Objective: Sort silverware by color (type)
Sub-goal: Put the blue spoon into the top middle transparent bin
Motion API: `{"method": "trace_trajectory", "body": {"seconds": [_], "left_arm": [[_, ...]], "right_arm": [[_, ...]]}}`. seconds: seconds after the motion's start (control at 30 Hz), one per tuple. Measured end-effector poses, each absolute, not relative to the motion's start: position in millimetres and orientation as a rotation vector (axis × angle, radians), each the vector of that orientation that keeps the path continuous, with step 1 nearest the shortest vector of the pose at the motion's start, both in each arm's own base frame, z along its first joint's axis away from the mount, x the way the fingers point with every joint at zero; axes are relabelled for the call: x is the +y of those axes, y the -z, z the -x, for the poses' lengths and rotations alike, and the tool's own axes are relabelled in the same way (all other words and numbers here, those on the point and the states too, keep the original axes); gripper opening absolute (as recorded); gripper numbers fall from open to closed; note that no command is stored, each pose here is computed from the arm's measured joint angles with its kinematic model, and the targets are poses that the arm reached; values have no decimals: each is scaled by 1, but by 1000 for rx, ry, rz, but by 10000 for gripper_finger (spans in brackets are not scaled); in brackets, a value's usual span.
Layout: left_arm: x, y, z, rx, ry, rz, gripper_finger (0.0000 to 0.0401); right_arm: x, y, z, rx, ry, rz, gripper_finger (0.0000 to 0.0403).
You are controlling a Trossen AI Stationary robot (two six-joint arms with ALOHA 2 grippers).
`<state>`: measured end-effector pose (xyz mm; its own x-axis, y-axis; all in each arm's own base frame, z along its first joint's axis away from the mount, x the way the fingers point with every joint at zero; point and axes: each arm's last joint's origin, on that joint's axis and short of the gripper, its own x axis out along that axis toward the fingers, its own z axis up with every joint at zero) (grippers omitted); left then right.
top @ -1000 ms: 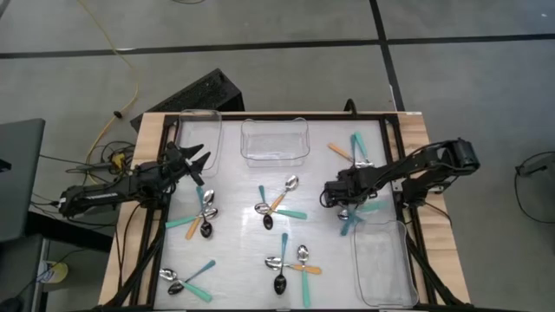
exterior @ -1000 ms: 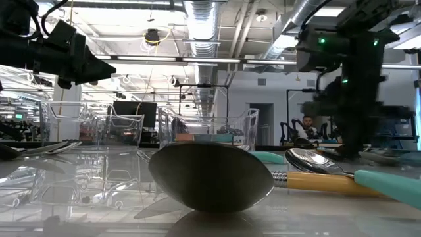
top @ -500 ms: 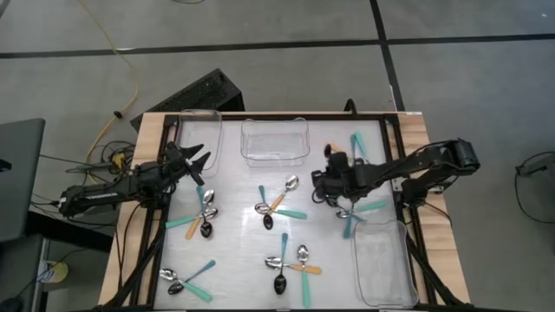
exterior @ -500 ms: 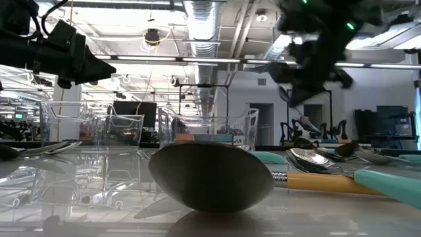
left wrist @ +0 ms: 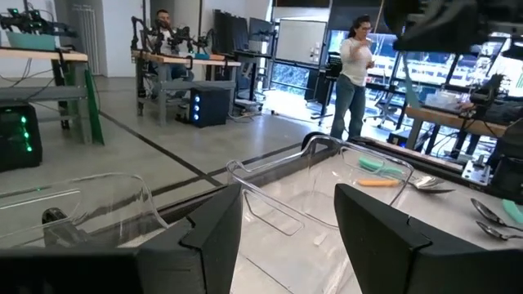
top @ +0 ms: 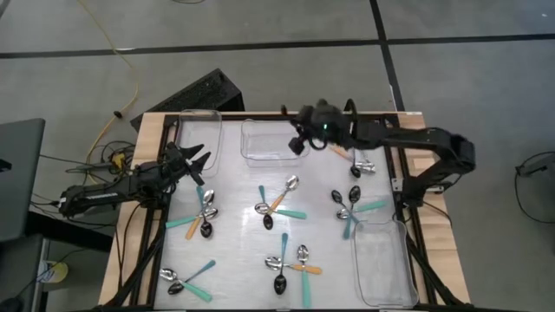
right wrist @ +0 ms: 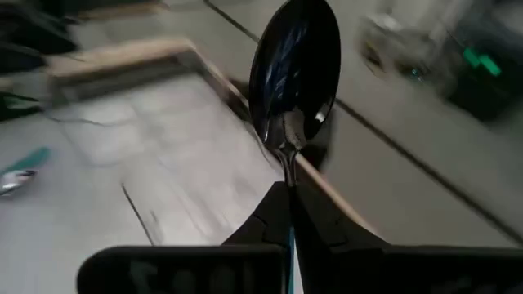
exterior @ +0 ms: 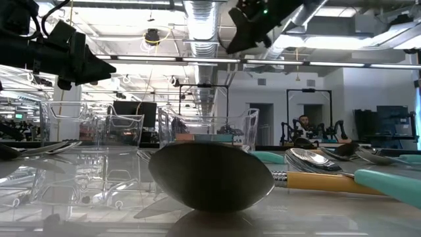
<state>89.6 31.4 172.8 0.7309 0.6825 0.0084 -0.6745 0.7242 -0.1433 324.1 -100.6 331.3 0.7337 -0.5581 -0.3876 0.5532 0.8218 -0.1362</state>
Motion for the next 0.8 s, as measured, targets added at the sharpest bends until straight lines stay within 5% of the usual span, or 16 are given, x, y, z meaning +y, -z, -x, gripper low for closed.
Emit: {"method": "trace_trajectory", "body": {"seconds": [0.5, 0.8], "left_arm": [[32, -173, -89, -69, -755, 148, 183], [31, -173, -90, -68, -750, 148, 183]], "right_arm": [[-159, -256, -418, 758, 329, 199, 24], [-162, -218, -430, 982, 263, 190, 38]]}}
